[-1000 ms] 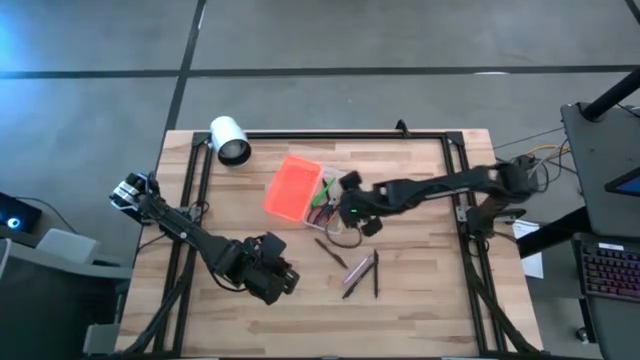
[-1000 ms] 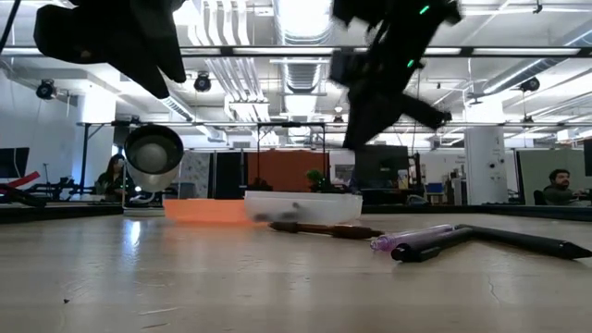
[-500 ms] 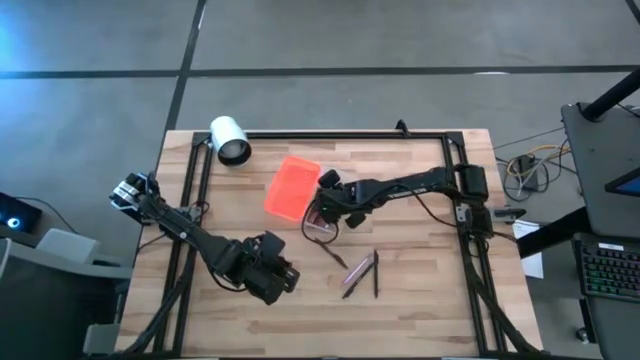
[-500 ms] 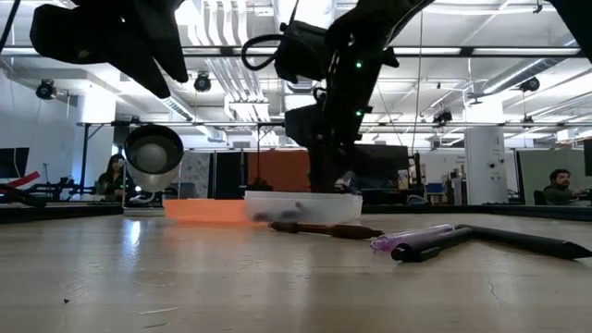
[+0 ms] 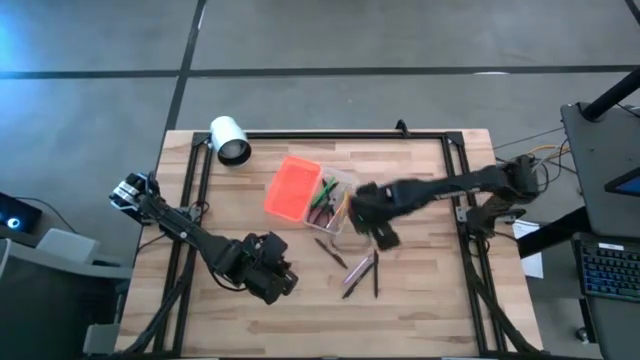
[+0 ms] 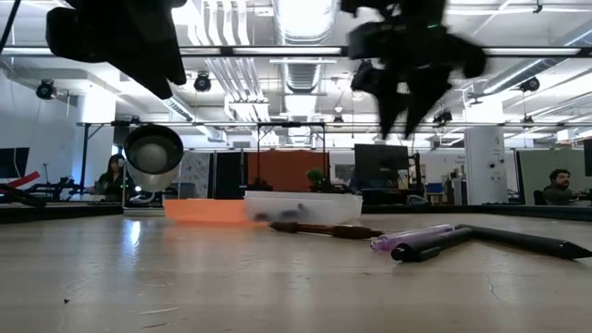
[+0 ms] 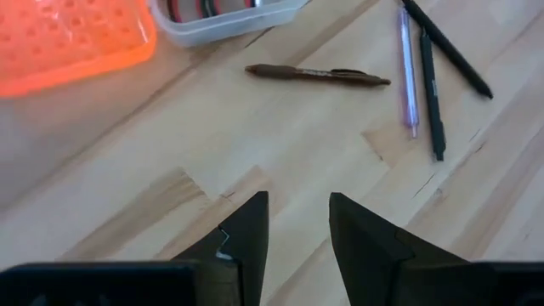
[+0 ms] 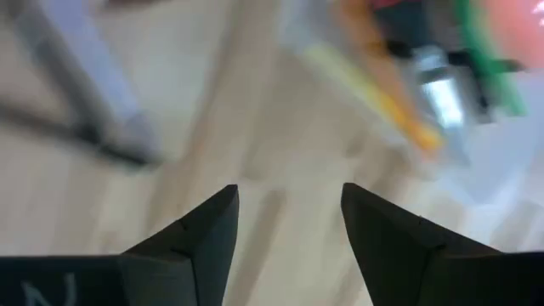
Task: Pick & place school supplies into a supply box
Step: Put the black pen into the orange supply box
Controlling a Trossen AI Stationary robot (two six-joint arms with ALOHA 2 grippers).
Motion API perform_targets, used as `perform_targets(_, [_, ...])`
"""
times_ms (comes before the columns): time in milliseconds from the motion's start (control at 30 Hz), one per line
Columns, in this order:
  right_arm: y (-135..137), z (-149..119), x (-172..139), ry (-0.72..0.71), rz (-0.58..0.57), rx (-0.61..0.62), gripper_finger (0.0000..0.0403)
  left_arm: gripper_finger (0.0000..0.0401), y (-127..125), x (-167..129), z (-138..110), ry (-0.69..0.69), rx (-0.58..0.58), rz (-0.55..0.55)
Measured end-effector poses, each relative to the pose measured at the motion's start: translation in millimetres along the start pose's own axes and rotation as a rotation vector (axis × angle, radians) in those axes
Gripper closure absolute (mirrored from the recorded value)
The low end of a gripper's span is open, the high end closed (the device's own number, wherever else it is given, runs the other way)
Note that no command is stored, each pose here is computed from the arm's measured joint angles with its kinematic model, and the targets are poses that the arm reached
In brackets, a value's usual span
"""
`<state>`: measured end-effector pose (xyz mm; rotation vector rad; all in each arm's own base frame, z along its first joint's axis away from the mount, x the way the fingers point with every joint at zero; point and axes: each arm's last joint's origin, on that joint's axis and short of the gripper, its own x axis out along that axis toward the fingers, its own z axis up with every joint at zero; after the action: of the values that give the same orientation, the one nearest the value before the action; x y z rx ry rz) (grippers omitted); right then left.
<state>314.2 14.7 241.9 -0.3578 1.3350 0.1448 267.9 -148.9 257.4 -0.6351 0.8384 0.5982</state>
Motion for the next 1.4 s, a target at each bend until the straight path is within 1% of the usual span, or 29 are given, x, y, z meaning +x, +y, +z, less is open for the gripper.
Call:
perform_targets(67, [25.1, -10.7, -1.7, 0.018, 0.025, -0.118, 0.0201, 0.0293, -0.3, -0.1, 0.1, 0.0, 0.042, -0.003])
perform_targets(167, [67.7, -24.8, 0.9, 0.024, 0.061, -0.401, 0.02, 0.0293, -1.0, -0.2, 0.3, -0.001, 0.095, -0.011])
perform_targets(233, [94.6, -29.8, 8.1, -0.005, 0.077, -0.581, 0.02, 0.0293, -1.0, -0.2, 0.3, -0.001, 0.118, -0.011])
perform_targets(300, [116.1, -31.4, 13.1, -0.069, 0.074, -0.693, 0.02, 0.0293, -1.4, -0.3, 0.4, -0.002, 0.132, -0.015])
perform_targets(367, [130.8, -28.6, 17.2, -0.14, 0.069, -0.691, 0.02, 0.0293, -1.6, -0.3, 0.5, -0.003, 0.139, -0.018])
perform_targets(433, [142.4, -25.3, 24.7, -0.176, 0.071, -0.681, 0.02, 0.0293, -1.7, -0.3, 0.3, 0.003, 0.146, -0.019])
perform_targets(533, [156.1, -19.2, 37.3, -0.192, 0.073, -0.719, 0.0199, 0.0293, -2.0, -0.5, 0.3, 0.006, 0.16, -0.024])
perform_targets(633, [163.7, -12.5, 51.6, -0.156, 0.082, -0.737, 0.0199, 0.0293, -2.7, -0.5, 0.4, 0.006, 0.165, -0.031])
perform_targets(700, [165.8, -7.2, 61.4, -0.126, 0.081, -0.741, 0.0199, 0.0293, -2.7, -0.5, 0.2, 0.011, 0.165, -0.033])
perform_targets(833, [164.1, 4.7, 72.4, -0.091, 0.027, -0.73, 0.0199, 0.0293, -3.4, -0.6, -0.4, 0.032, 0.162, -0.045])
perform_targets(1000, [153.0, 11.0, 83.0, -0.073, 0.103, -0.684, 0.0206, 0.0293, -4.0, -0.7, -0.6, 0.041, 0.155, -0.053])
perform_targets(1067, [148.4, 9.5, 85.8, -0.063, 0.113, -0.671, 0.0217, 0.0293, -4.3, -0.7, -0.6, 0.04, 0.146, -0.056])
perform_targets(1133, [142.6, 7.5, 88.8, -0.058, 0.149, -0.648, 0.0233, 0.0293, -4.8, -1.1, -1.2, 0.039, 0.144, -0.059])
perform_targets(1200, [137.5, 5.4, 91.4, -0.051, 0.186, -0.618, 0.0254, 0.0293, -5.3, -1.4, -1.7, 0.039, 0.142, -0.064])
perform_targets(1400, [128.5, -7.8, 101.8, -0.016, 0.233, -0.579, 0.0324, 0.0293, -5.8, -1.6, -1.9, 0.038, 0.136, -0.069])
